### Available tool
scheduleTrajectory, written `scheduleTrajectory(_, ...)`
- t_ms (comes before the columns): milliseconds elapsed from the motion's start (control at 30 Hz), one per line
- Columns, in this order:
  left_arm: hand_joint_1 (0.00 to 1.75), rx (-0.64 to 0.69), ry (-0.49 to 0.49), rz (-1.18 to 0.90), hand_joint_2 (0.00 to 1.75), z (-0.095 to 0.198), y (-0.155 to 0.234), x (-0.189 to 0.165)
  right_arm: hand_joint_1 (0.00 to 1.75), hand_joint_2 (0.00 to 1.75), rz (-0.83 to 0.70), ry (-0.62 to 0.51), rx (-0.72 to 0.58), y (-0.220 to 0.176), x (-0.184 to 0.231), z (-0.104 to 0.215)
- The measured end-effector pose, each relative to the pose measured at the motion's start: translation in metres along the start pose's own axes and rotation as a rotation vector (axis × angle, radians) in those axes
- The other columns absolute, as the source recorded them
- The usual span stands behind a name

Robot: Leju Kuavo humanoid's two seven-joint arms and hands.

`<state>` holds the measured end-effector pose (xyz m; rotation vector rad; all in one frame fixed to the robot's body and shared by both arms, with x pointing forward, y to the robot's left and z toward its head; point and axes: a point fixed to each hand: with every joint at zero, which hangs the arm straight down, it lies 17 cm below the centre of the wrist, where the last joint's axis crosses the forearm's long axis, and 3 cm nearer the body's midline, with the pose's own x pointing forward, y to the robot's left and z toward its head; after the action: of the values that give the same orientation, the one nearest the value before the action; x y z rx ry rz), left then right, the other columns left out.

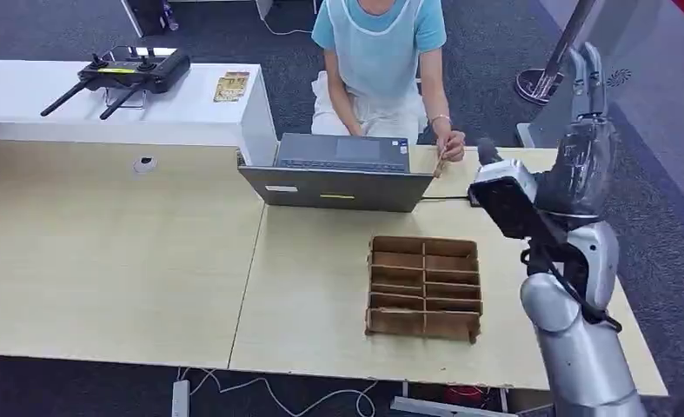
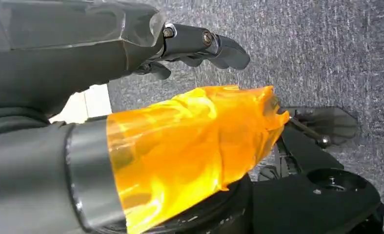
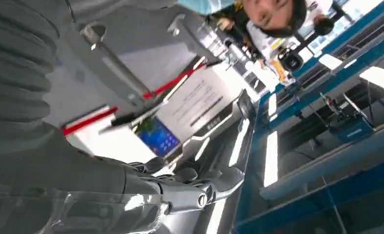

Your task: Pass the card to the sensor for recognition and then transmit it.

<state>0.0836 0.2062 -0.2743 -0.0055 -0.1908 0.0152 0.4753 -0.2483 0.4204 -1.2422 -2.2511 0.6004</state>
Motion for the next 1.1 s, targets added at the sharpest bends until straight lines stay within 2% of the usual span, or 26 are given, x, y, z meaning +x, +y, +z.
scheduleTrajectory(133, 0.0, -0.008, -0.01, -0.038, 0.0, 0.0, -0.002, 0.004, 0.0, 1.75, 0.136, -0.011, 0.013, 0.005, -0.011, -0.053)
scheduleTrajectory(233, 0.0, -0.016, -0.016, -0.074, 0.0, 0.0, -0.003, 0.007, 0.0, 1.75, 0.261, -0.027, 0.069, 0.02, -0.017, -0.089)
scheduleTrajectory(400, 0.0, -0.022, -0.017, -0.099, 0.0, 0.0, -0.005, 0.013, 0.0, 1.75, 0.414, -0.027, 0.164, 0.047, -0.032, -0.124)
scheduleTrajectory(600, 0.0, -0.023, -0.019, -0.108, 0.0, 0.0, -0.005, 0.014, 0.0, 1.75, 0.46, -0.017, 0.217, 0.062, -0.043, -0.134)
scheduleTrajectory(1100, 0.0, -0.022, -0.018, -0.118, 0.0, 0.0, -0.004, 0.014, 0.0, 1.75, 0.509, 0.018, 0.301, 0.086, -0.058, -0.13)
